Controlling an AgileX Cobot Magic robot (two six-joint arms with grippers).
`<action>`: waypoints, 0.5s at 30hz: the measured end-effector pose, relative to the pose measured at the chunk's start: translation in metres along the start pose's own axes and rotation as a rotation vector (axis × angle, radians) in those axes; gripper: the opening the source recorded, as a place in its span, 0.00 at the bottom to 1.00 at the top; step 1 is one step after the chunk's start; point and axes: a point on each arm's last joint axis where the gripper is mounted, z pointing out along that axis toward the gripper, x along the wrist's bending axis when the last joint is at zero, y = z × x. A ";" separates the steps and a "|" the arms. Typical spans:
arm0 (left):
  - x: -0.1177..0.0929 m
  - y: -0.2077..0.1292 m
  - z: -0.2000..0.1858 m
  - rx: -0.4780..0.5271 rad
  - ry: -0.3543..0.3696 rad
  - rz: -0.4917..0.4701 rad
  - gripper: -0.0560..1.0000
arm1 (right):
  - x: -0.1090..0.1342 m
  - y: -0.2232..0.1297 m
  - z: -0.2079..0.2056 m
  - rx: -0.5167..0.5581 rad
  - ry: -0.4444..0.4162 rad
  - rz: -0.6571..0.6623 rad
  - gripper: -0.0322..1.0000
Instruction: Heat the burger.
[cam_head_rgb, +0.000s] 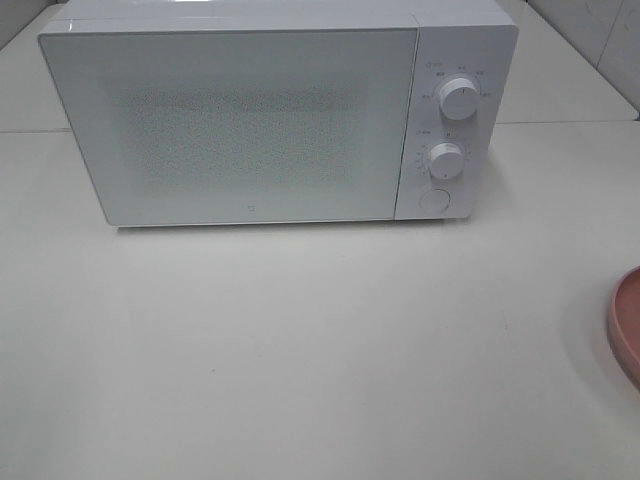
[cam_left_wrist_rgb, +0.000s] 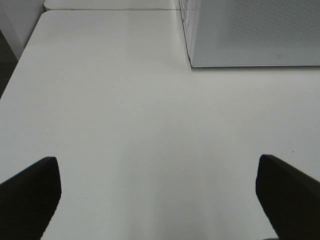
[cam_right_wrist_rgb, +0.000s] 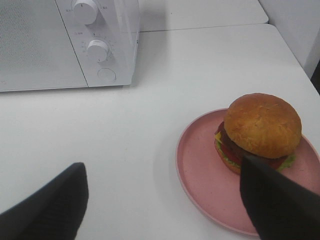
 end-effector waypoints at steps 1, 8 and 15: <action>0.000 -0.001 -0.002 -0.012 0.012 -0.006 0.98 | 0.000 0.000 0.000 0.000 0.000 0.000 0.75; -0.001 -0.002 -0.003 -0.025 0.048 -0.025 0.98 | 0.000 0.000 0.000 0.000 0.000 0.000 0.75; -0.001 -0.002 -0.003 -0.025 0.071 -0.039 0.98 | 0.000 0.000 0.000 0.000 0.000 0.000 0.75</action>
